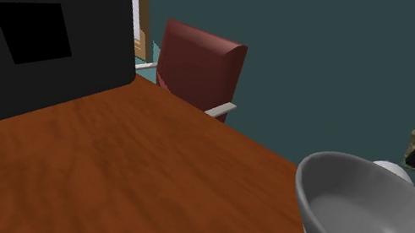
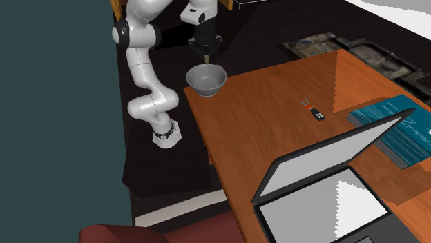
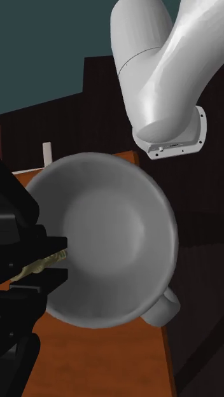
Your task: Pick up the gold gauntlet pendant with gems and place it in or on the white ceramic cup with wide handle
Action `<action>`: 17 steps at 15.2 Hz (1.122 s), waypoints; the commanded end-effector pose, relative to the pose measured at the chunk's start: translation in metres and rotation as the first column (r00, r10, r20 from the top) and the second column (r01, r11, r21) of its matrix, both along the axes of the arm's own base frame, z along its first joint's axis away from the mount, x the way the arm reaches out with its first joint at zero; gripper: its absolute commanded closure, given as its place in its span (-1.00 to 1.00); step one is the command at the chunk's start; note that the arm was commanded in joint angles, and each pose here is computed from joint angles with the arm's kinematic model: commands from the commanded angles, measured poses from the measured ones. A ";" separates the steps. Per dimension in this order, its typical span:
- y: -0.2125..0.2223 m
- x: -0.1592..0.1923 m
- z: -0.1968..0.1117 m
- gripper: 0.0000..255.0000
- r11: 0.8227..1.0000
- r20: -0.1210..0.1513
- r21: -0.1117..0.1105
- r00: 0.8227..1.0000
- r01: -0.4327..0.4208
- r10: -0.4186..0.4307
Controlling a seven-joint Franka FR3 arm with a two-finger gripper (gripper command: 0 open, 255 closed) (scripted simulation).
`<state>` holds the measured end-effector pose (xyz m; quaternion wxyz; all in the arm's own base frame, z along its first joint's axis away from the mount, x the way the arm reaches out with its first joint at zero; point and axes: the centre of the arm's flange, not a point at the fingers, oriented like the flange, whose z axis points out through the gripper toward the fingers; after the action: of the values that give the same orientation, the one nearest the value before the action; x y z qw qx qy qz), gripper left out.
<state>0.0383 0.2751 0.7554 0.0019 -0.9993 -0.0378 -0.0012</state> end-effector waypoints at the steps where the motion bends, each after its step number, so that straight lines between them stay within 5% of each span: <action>1: -0.001 -0.001 -0.011 1.00 1.000 -0.001 0.000 1.000 0.000 0.000; 10: -0.001 -0.001 -0.062 1.00 1.000 -0.001 0.000 1.000 0.000 0.000; 17: -0.001 -0.001 -0.062 1.00 1.000 -0.001 0.000 1.000 0.000 0.000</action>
<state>0.0370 0.2739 0.6937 0.0020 -0.9993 -0.0376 -0.0010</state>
